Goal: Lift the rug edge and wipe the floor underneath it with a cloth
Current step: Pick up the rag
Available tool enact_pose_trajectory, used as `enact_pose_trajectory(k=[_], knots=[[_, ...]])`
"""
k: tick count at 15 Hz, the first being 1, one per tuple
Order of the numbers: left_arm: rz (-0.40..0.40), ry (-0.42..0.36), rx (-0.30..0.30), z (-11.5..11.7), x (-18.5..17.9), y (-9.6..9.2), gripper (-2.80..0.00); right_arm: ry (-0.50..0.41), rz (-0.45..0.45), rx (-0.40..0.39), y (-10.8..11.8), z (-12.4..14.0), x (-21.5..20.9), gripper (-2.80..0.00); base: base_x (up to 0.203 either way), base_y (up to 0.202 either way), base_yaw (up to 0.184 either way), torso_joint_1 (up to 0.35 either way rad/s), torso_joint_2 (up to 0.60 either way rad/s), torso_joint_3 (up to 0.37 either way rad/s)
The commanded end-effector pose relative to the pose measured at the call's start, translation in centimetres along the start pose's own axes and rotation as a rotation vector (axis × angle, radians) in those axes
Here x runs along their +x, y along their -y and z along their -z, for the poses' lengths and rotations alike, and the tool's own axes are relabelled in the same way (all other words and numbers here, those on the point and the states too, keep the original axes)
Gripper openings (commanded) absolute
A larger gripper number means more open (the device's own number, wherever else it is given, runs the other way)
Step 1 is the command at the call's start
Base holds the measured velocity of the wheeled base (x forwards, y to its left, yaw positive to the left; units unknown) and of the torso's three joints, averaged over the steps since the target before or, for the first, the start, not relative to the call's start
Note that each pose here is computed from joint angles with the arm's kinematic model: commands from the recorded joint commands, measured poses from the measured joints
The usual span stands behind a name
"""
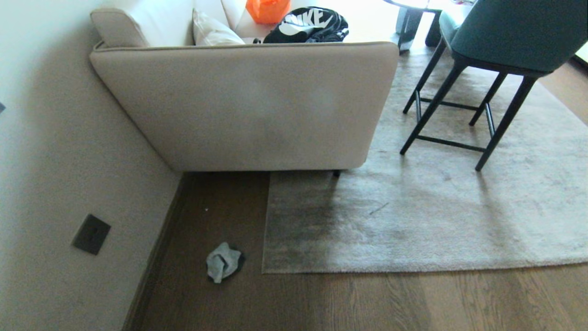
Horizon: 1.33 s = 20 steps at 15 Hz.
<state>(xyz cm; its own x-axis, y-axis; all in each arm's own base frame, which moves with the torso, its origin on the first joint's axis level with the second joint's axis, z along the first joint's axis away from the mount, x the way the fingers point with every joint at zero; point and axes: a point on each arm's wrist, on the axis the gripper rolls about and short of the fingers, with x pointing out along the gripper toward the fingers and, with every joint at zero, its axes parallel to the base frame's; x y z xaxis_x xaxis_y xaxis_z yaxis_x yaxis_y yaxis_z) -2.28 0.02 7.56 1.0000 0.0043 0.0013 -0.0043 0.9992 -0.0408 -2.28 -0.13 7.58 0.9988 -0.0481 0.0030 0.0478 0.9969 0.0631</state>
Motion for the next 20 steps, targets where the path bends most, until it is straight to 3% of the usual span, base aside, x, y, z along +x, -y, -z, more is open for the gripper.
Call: enact_pose_trajectory(k=[1,20], knots=[[0.000,0.000,-0.001,0.00,0.00,0.00,-2.80,0.000,-0.001,0.000,0.00,0.00,0.00,-2.80,0.000,0.000,0.000,0.005,0.00,-0.204],[0.001,0.002,0.001,-0.04,-0.01,0.01,-2.80,0.000,-0.001,0.000,0.00,0.00,0.00,-2.80,0.000,0.000,0.000,0.004,0.00,-0.197]])
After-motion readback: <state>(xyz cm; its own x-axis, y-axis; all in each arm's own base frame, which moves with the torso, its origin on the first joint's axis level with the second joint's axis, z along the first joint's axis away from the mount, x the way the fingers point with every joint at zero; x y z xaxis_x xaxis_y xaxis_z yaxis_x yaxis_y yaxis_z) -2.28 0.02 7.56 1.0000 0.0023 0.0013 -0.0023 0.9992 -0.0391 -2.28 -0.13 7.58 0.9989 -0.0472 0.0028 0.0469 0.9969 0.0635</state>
